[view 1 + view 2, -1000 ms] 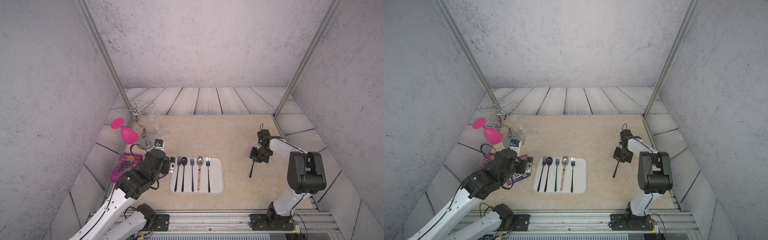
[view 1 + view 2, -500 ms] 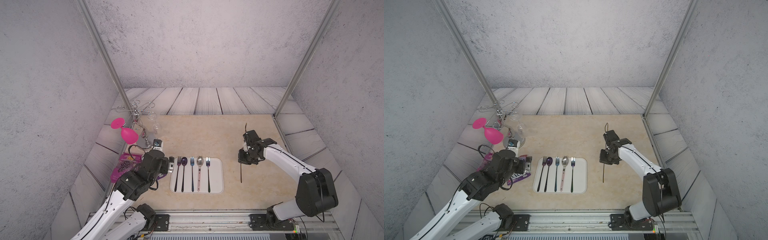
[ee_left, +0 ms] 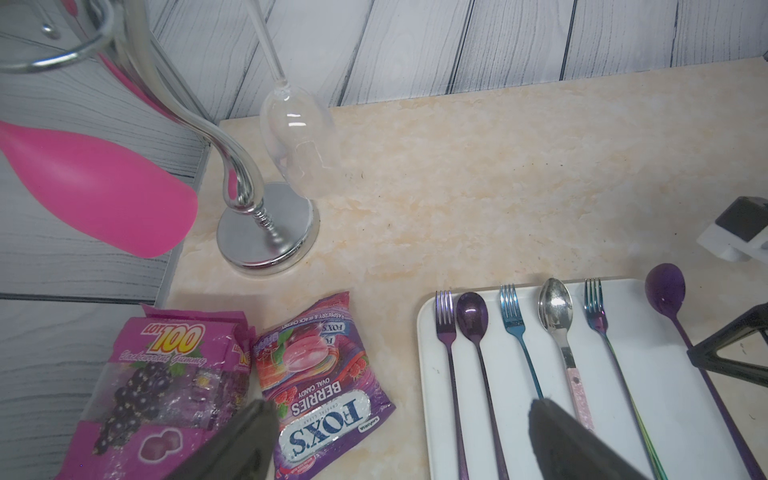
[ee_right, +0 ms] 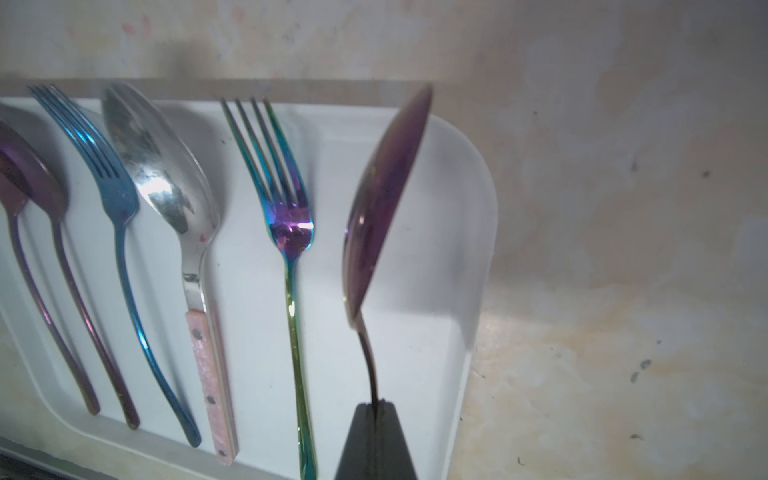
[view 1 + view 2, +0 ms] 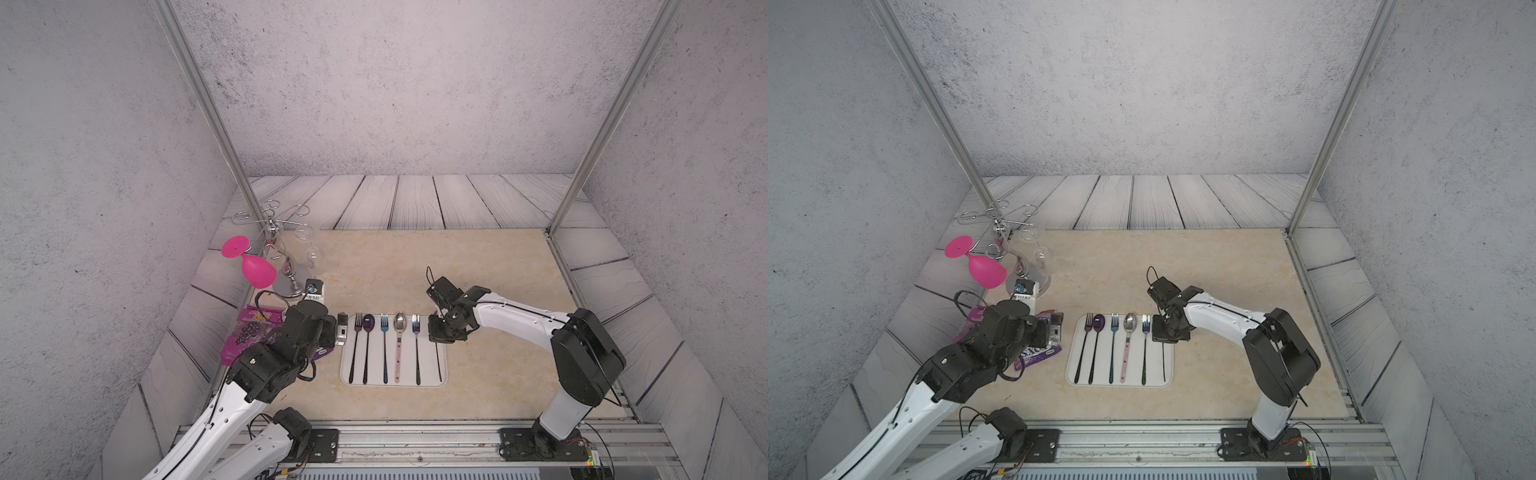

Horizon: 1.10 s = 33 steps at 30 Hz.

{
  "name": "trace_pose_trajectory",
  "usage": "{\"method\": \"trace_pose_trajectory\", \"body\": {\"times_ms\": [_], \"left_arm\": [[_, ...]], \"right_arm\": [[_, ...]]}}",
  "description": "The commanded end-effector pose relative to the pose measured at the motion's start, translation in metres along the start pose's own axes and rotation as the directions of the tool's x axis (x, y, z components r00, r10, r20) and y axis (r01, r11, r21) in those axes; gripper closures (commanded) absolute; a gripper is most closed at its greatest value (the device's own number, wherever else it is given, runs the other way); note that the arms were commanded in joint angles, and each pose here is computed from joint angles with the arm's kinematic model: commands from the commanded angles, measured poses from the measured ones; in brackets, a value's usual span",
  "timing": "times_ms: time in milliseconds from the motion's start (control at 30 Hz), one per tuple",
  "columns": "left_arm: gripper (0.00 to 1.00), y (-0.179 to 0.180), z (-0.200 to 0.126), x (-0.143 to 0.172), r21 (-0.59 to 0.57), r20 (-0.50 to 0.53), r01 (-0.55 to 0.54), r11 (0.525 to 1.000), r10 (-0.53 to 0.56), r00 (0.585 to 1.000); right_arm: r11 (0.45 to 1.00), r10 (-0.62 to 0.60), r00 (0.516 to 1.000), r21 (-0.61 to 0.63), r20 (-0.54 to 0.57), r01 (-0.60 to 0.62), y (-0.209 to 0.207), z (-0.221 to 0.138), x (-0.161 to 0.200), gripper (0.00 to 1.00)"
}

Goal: Set the spoon and fork side by side
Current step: Place the spoon on the tray.

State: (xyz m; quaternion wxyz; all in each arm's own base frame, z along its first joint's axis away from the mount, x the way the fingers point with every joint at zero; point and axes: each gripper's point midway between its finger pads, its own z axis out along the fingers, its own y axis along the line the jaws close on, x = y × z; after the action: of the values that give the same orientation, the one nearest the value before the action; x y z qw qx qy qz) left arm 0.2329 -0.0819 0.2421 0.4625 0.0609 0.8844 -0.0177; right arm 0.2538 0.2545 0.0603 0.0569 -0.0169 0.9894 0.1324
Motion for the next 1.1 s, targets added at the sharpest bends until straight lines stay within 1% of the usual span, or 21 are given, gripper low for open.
{"method": "trace_pose_trajectory", "body": {"times_ms": [0,100,233,400,533,767,933,1067], "left_arm": [[0.00,0.002,0.001,0.000,-0.009,0.008,0.011,1.000,-0.011,1.000],[0.00,0.001,0.001,-0.001,-0.008,0.006,0.010,1.000,-0.010,1.000],[0.00,0.001,0.001,0.000,-0.009,0.007,0.011,1.000,-0.011,1.000],[0.00,0.002,0.001,0.001,-0.011,0.005,0.009,1.000,-0.009,1.000],[0.00,0.002,0.001,0.000,-0.010,0.007,0.011,1.000,-0.011,1.000],[0.00,0.002,0.000,0.000,-0.008,0.009,0.013,1.000,-0.013,1.000],[0.00,0.002,0.000,0.000,-0.011,0.008,0.013,1.000,-0.013,1.000],[0.00,0.002,0.000,0.000,-0.007,0.010,0.012,1.000,-0.012,1.000]], "right_arm": [[1.000,0.027,1.000,-0.009,0.006,-0.027,0.008,0.006,0.000,1.00],[0.999,0.036,0.999,-0.009,-0.006,-0.036,0.011,0.015,0.003,1.00],[0.998,0.055,0.998,0.026,-0.014,-0.055,0.005,0.026,0.005,1.00],[0.992,0.059,0.998,0.107,0.008,-0.059,-0.009,0.026,0.002,1.00],[0.983,0.060,0.998,0.171,0.005,-0.060,-0.020,0.025,0.005,1.00],[0.975,0.057,0.998,0.216,-0.009,-0.053,-0.022,0.030,0.011,1.00],[0.971,0.041,0.999,0.238,-0.008,-0.038,-0.018,0.029,0.012,0.87],[0.969,0.024,1.000,0.244,-0.002,-0.022,-0.013,0.025,0.011,0.80]]}}
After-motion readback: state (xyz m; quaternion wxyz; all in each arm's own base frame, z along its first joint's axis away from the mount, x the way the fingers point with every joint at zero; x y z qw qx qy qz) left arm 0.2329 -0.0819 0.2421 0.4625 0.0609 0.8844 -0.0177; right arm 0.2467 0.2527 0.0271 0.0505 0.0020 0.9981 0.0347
